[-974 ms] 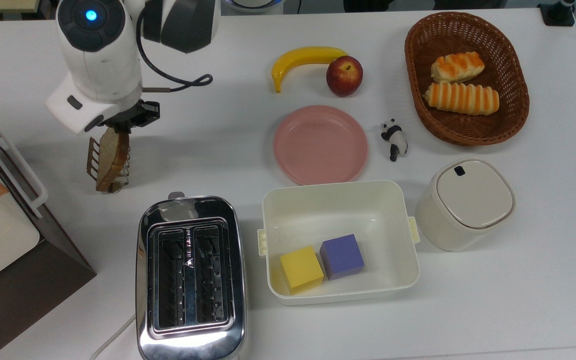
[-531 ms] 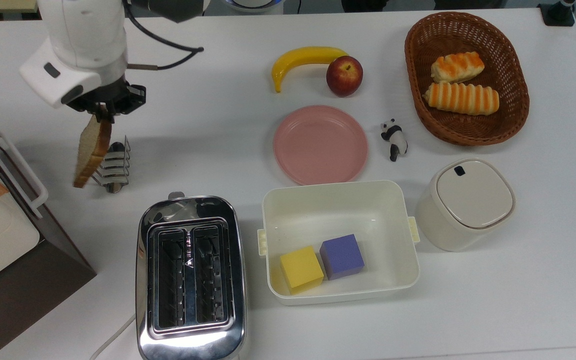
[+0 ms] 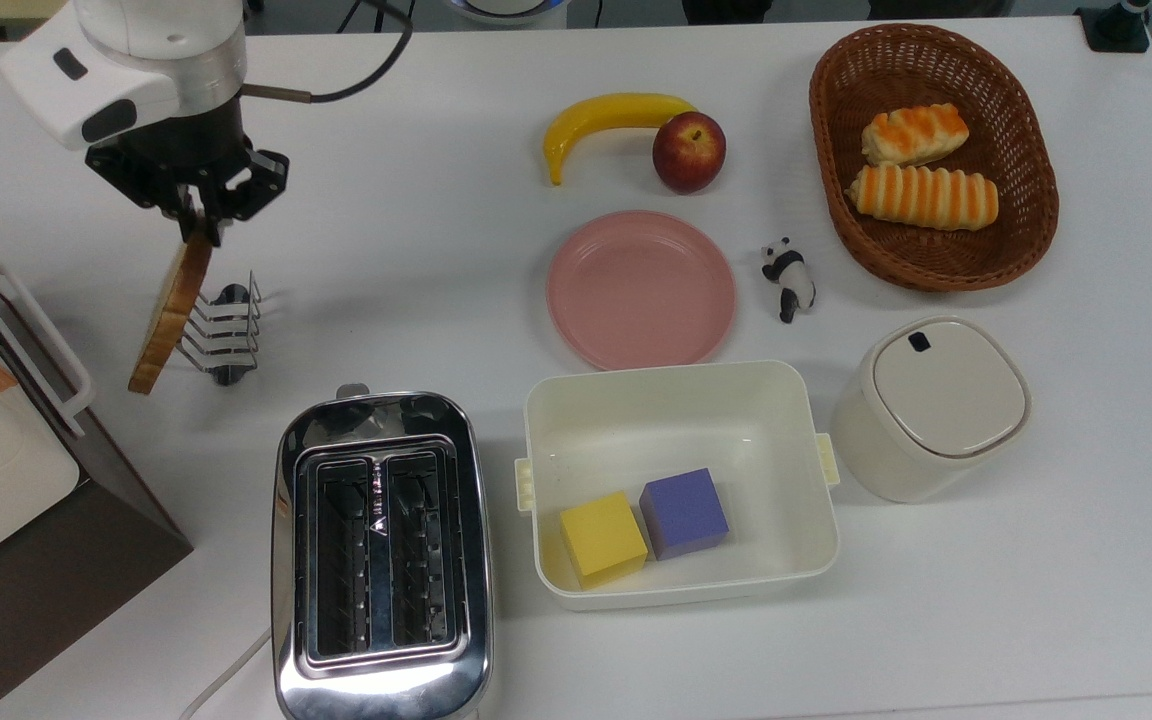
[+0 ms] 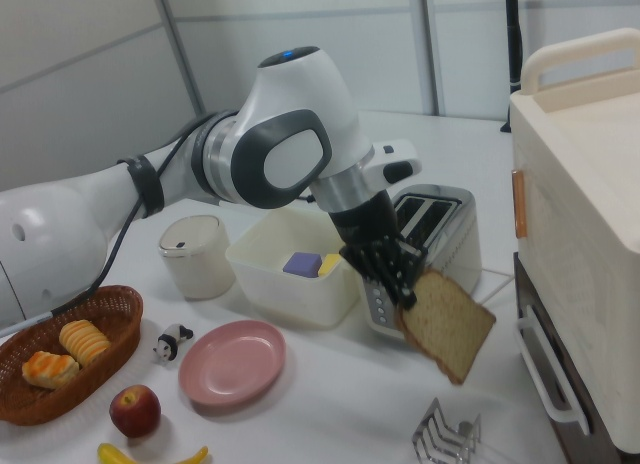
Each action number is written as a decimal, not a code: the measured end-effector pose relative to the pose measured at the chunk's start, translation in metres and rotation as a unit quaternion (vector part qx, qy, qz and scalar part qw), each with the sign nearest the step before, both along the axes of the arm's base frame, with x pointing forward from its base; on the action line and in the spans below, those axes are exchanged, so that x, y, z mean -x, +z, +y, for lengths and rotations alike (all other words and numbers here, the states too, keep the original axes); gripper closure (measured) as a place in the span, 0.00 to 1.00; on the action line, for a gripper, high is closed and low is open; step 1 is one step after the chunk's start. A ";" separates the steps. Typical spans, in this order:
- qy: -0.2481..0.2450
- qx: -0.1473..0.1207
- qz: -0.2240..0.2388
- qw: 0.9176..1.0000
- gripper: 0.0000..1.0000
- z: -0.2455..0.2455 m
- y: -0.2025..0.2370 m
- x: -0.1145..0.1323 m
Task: Put the bread in the toaster
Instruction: 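Lift the bread slice out of the rack and carry it above the toaster, then lower the bread slice edge-first into a toaster slot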
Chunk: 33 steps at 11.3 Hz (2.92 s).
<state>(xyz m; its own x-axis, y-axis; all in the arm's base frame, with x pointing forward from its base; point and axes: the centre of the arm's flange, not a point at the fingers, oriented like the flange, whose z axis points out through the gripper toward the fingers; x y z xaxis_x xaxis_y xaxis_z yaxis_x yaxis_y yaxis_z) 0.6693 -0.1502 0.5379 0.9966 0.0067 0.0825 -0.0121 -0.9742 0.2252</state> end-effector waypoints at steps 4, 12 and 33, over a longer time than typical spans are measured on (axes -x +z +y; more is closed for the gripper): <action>-0.045 -0.065 -0.105 0.991 0.83 0.024 0.017 -0.019; -0.053 -0.187 -0.246 0.950 0.83 0.064 0.044 -0.044; -0.037 -0.188 -0.266 0.945 0.80 0.058 0.017 -0.058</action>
<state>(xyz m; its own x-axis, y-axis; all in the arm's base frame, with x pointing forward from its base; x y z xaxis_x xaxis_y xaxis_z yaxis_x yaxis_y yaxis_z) 0.7276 -0.0922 0.5552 0.8104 -0.1907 0.5540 -0.0973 -0.9762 -0.1938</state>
